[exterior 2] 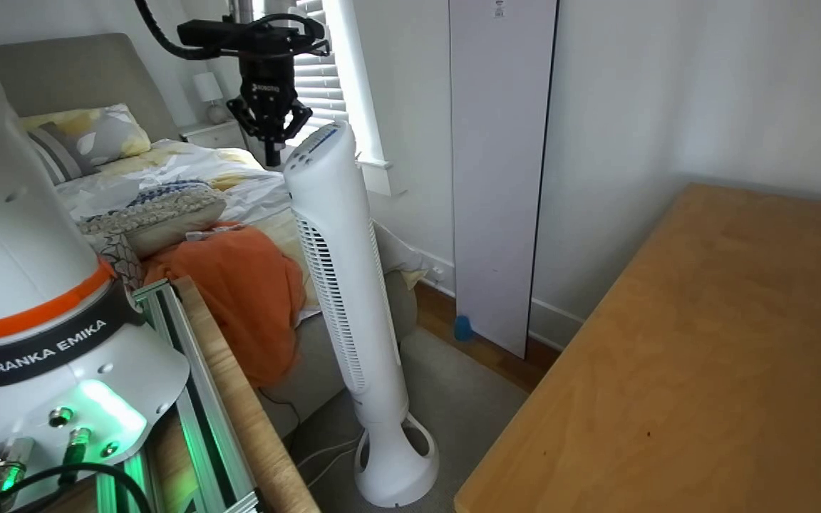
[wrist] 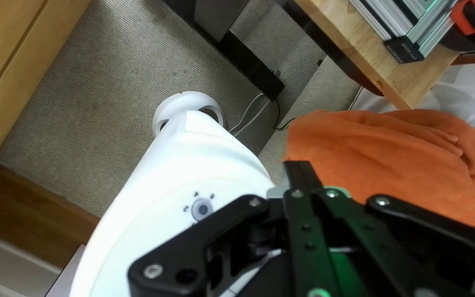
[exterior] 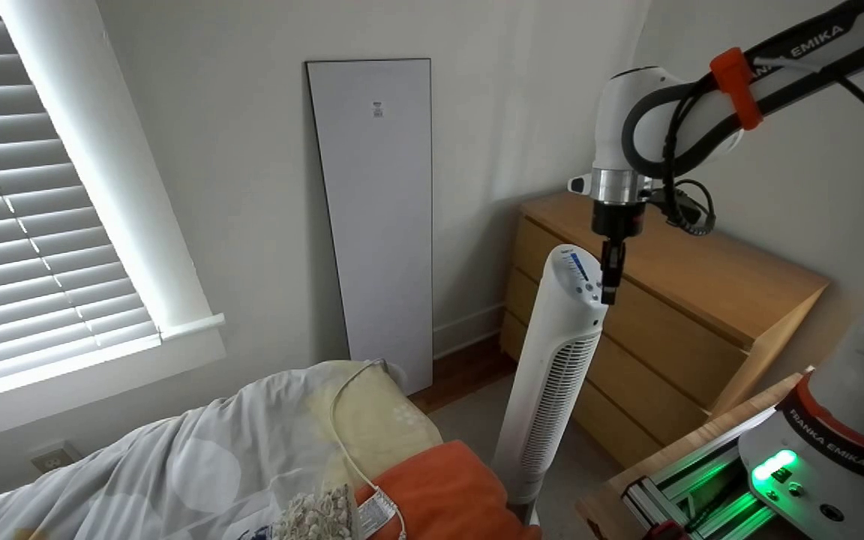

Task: Press a button on the air con

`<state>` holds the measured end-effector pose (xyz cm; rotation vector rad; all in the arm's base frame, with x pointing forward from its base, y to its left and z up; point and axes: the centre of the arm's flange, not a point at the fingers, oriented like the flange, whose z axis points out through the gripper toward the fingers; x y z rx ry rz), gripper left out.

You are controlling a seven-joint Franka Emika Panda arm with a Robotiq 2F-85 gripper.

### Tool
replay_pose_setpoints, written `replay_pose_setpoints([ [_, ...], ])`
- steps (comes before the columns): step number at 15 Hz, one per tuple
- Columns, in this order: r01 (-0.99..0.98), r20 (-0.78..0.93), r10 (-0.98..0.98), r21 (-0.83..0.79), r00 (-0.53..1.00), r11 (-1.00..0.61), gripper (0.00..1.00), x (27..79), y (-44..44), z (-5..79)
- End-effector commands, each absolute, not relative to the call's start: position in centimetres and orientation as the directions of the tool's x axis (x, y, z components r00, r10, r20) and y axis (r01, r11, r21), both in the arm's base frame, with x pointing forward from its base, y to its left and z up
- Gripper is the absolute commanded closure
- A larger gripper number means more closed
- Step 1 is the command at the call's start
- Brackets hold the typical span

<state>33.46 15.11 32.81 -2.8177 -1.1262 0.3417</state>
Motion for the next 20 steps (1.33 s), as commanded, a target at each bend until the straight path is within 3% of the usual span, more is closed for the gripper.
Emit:
replay_pose_setpoints([
  [1, 0.688, -0.144, 0.703, -0.144, 0.697, -0.712, 1.00, 33.8, 15.0, 32.4],
  [20, 0.673, -0.128, 0.684, -0.125, 0.718, -0.729, 1.00, 34.9, 14.3, 31.5],
])
